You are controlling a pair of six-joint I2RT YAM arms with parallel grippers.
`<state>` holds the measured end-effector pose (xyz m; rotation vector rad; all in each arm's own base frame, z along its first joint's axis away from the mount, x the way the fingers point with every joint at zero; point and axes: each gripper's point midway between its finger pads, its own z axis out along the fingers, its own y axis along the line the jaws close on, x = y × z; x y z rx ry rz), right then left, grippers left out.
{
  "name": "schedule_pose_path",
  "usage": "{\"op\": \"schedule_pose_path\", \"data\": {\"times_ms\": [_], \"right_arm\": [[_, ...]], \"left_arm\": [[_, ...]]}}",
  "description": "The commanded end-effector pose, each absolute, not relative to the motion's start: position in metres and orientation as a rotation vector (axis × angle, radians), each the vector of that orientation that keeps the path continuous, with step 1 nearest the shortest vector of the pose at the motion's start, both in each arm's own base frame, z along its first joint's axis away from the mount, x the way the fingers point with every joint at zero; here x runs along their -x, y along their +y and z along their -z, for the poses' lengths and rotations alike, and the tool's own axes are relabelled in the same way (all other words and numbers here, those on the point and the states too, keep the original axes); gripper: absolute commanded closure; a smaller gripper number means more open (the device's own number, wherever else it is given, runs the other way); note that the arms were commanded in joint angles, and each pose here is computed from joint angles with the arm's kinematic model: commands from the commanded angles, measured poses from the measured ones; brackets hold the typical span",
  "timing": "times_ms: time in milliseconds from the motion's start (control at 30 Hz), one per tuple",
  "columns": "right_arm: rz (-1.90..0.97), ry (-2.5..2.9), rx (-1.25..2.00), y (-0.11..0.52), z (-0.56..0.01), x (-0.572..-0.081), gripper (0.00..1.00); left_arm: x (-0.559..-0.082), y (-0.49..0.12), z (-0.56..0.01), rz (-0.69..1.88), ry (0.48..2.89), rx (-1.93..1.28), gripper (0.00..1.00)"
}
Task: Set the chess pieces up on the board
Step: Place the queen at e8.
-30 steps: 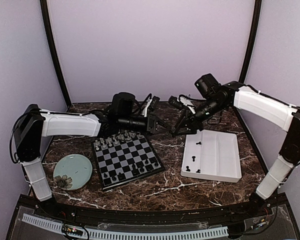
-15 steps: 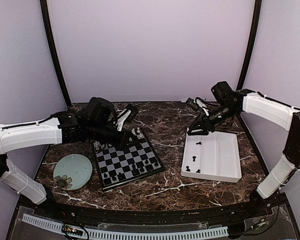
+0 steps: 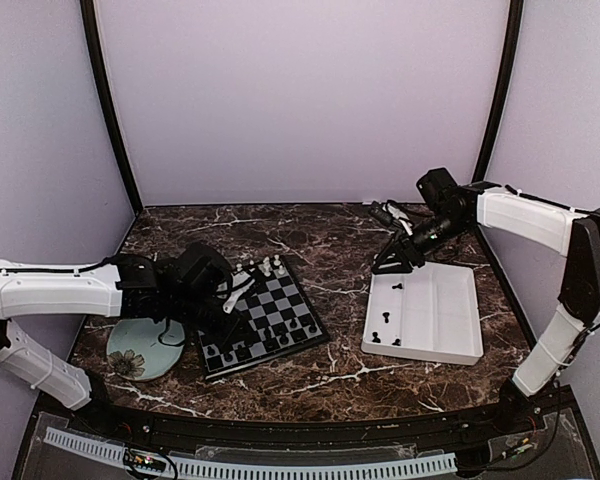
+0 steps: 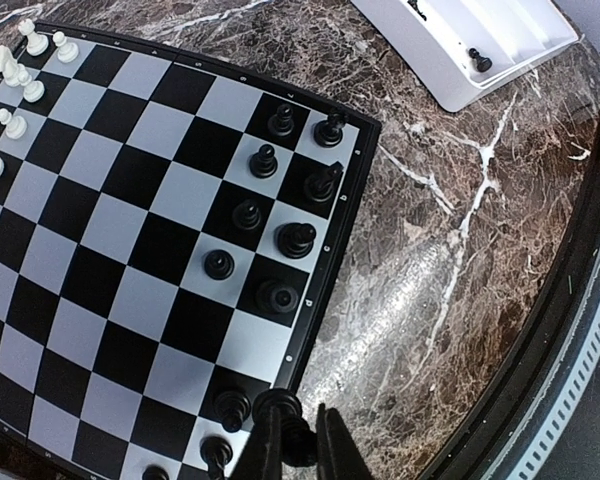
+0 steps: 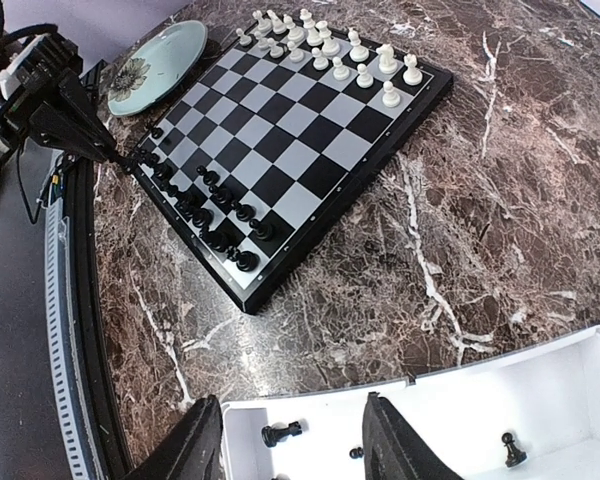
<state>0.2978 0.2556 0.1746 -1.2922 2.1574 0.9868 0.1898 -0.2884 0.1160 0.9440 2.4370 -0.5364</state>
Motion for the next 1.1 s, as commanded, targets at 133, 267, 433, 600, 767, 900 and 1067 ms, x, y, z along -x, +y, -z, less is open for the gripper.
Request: {"op": "schedule_pose_path", "data": {"times_ms": [133, 267, 433, 600, 767, 900, 1067], "right_arm": [[-0.974, 2.144, 1.299, 0.258, -0.171, -0.302, 0.5], [-0.975, 2.147, 1.301, 0.258, -0.169, -0.303, 0.5], [-0.978, 2.148, 1.302, 0.258, -0.168, -0.304, 0.5], [-0.986, 2.149, 1.309, 0.259, -0.167, -0.302, 0.51], [-0.99, 2.148, 1.308, 0.259, -0.167, -0.301, 0.51], [-0.991, 2.151, 1.309, 0.258, -0.167, -0.3, 0.51], [-0.991, 2.148, 1.314, 0.258, -0.167, -0.299, 0.5]], "left_arm": [[-0.194, -0.296, -0.094, 0.52, 2.445, -0.964, 0.95], [-0.196, -0.297, -0.089, 0.516, 2.446, -0.956, 0.95], [-0.197, -0.297, -0.082, 0.505, 2.452, -0.952, 0.95], [-0.197, -0.298, -0.069, 0.504, 2.471, -0.949, 0.94], [-0.2, -0.299, -0.065, 0.486, 2.471, -0.943, 0.93], [-0.202, -0.3, -0.064, 0.485, 2.467, -0.938, 0.92], [-0.201, -0.299, -0.057, 0.476, 2.49, -0.937, 0.92]]}}
